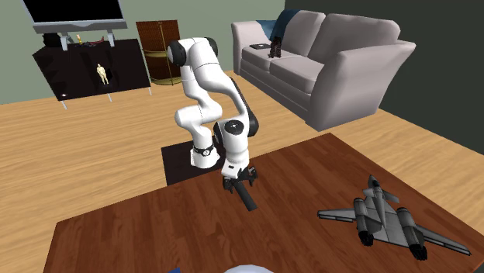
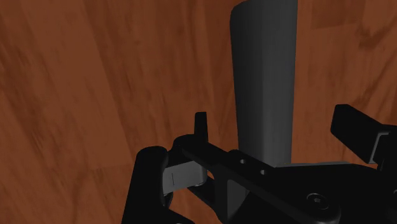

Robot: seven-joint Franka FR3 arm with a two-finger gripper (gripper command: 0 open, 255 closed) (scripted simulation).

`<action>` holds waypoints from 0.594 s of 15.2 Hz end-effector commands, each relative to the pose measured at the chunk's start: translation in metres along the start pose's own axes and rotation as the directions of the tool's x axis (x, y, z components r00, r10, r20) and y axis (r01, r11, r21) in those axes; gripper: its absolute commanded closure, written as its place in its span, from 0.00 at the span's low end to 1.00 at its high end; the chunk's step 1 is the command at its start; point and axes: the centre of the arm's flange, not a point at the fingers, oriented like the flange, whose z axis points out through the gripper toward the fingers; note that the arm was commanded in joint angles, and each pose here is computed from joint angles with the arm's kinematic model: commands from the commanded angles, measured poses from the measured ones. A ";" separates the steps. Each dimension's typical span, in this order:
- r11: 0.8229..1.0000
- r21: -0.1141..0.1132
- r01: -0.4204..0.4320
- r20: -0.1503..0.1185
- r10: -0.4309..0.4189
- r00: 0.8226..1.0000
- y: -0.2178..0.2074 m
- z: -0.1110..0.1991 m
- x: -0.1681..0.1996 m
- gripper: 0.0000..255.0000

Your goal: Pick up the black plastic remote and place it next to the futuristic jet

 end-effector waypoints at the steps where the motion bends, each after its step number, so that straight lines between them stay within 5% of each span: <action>1: 1.000 0.000 0.000 0.000 0.000 1.000 0.000 0.000 0.000 0.00; 2: 1.000 0.000 0.000 0.000 0.000 1.000 0.000 0.000 0.000 1.00; 9: 1.000 0.000 0.000 0.000 0.000 1.000 -0.001 0.000 -0.001 1.00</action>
